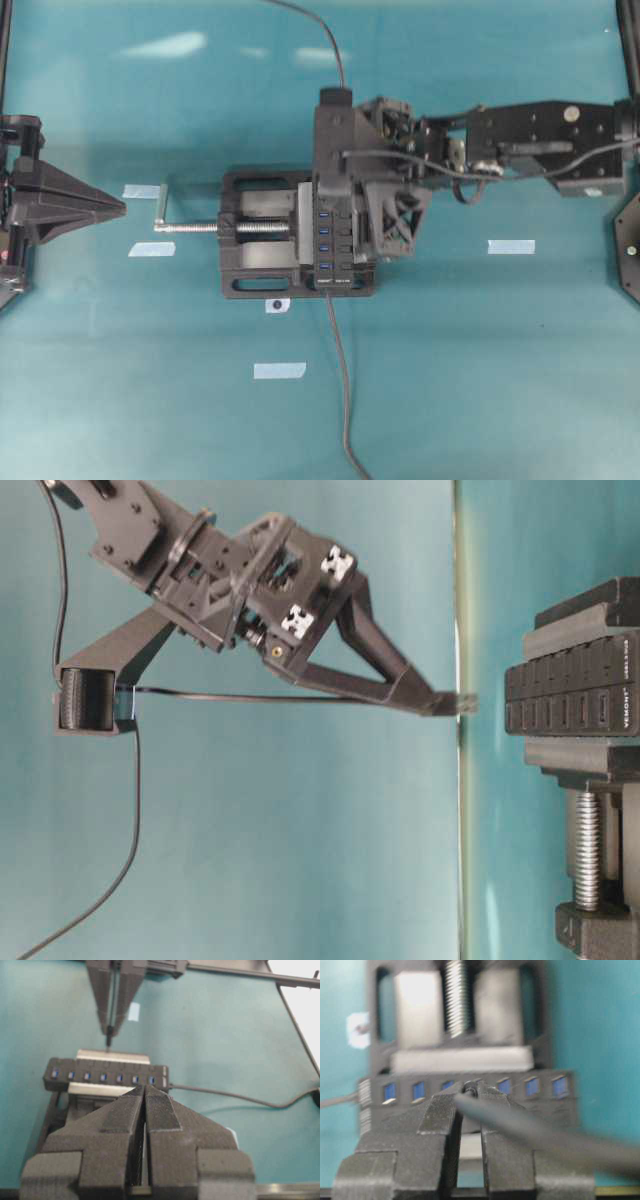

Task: Insert the USB into the front port of the fixed hub.
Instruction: 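Pull the USB plug out of the hub's end port with the right gripper, then carry the plug around to the hub's front port with the right gripper, then push the USB plug into the front port with the right gripper, then open the right gripper to release the inserted plug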

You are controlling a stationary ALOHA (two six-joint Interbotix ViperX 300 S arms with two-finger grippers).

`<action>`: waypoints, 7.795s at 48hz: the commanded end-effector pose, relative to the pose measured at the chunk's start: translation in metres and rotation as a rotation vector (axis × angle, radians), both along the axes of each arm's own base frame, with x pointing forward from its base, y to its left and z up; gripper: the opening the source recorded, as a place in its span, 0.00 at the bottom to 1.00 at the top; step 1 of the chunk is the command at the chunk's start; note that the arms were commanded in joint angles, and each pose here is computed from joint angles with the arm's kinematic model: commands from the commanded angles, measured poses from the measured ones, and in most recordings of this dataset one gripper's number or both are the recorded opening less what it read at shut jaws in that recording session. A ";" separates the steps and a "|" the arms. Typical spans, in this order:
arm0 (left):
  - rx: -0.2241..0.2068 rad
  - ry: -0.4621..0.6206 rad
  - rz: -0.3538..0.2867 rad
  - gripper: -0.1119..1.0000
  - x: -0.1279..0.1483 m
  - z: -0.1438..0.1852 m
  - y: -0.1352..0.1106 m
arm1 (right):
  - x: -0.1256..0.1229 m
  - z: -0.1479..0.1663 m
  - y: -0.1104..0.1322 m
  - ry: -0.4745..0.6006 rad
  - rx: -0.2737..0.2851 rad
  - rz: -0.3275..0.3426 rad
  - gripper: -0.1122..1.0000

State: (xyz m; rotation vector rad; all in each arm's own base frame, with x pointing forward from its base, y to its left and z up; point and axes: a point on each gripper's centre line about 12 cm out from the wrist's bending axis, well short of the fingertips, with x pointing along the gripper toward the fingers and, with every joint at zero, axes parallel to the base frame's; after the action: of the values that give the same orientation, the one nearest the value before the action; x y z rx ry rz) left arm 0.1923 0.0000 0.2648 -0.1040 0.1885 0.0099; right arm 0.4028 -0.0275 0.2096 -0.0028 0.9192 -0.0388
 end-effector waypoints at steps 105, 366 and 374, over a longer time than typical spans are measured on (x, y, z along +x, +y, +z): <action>-0.002 -0.011 -0.030 0.10 0.003 0.005 -0.006 | 0.020 -0.016 0.047 0.051 0.040 0.058 0.19; -0.017 -0.007 -0.028 0.10 0.002 0.003 -0.006 | 0.014 -0.031 0.046 0.035 0.050 0.036 0.43; -0.017 -0.009 -0.028 0.10 0.002 0.003 -0.006 | 0.016 -0.018 0.041 -0.004 0.051 0.025 0.65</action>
State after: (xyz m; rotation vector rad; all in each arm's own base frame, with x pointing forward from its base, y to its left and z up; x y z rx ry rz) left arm 0.1925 -0.0056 0.2645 -0.1196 0.1917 -0.0173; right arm 0.4139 0.0168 0.1638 0.0259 0.9946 0.0149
